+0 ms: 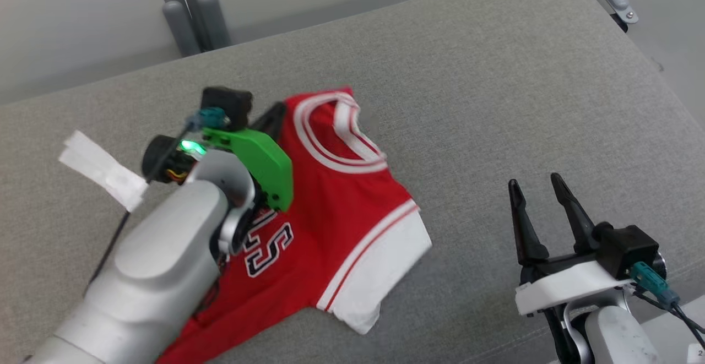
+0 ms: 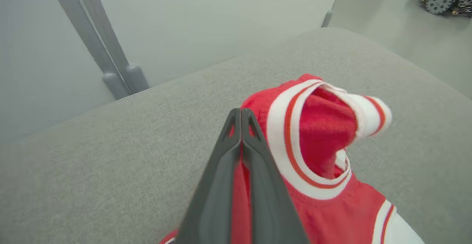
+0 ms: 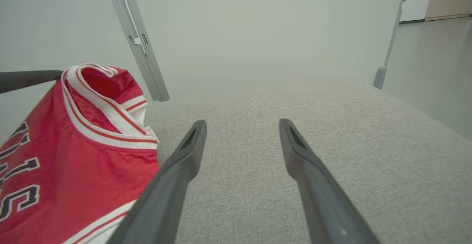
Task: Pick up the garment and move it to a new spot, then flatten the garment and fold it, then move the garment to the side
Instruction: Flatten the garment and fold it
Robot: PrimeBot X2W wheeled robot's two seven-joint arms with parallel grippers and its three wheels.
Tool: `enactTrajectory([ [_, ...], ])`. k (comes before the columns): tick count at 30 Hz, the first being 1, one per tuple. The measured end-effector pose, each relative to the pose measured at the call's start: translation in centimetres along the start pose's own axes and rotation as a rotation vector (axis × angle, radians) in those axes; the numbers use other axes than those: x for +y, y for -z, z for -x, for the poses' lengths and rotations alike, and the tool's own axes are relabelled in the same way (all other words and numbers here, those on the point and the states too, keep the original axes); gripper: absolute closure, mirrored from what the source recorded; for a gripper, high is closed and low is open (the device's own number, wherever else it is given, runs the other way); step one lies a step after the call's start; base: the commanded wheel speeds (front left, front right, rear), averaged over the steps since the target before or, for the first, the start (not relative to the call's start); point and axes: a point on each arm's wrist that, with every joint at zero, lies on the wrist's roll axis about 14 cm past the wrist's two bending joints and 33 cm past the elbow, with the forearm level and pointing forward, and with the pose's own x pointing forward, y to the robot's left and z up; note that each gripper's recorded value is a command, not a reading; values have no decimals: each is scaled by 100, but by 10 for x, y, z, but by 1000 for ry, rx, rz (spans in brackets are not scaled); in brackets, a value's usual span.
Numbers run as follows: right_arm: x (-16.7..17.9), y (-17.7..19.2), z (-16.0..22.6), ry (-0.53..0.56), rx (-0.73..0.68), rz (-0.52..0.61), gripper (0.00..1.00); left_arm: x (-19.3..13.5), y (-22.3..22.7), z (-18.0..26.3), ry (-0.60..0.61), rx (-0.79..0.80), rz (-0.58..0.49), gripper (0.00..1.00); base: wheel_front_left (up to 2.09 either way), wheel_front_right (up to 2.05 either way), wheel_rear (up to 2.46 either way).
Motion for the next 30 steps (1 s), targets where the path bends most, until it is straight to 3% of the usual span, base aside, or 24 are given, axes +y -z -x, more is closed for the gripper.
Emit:
enactTrajectory([
  [5,5,1,-13,-18,1,7,0,69,-28,-20,-191,-104,1,100,0,0,0],
  [9,-4,7,-12,9,24,12,0,91,-15,-35,-220,-69,-25,100,0,0,0],
  [11,-9,10,-11,26,35,14,0,91,-4,-41,-205,-48,-32,40,0,0,0],
  [12,-11,12,-10,35,39,16,0,91,3,-44,-203,-32,-32,0,0,0,0],
  [16,-18,14,-9,56,48,18,0,99,20,-45,-228,-10,-22,0,0,0,0],
  [22,-17,7,-5,54,24,20,0,118,-11,-26,-317,-168,-31,0,0,0,0],
  [27,-17,-6,3,40,-11,39,0,122,-31,15,-357,-292,8,0,0,0,0],
  [30,-17,-16,9,28,-40,54,0,117,-19,51,-384,-326,14,0,0,0,0],
])
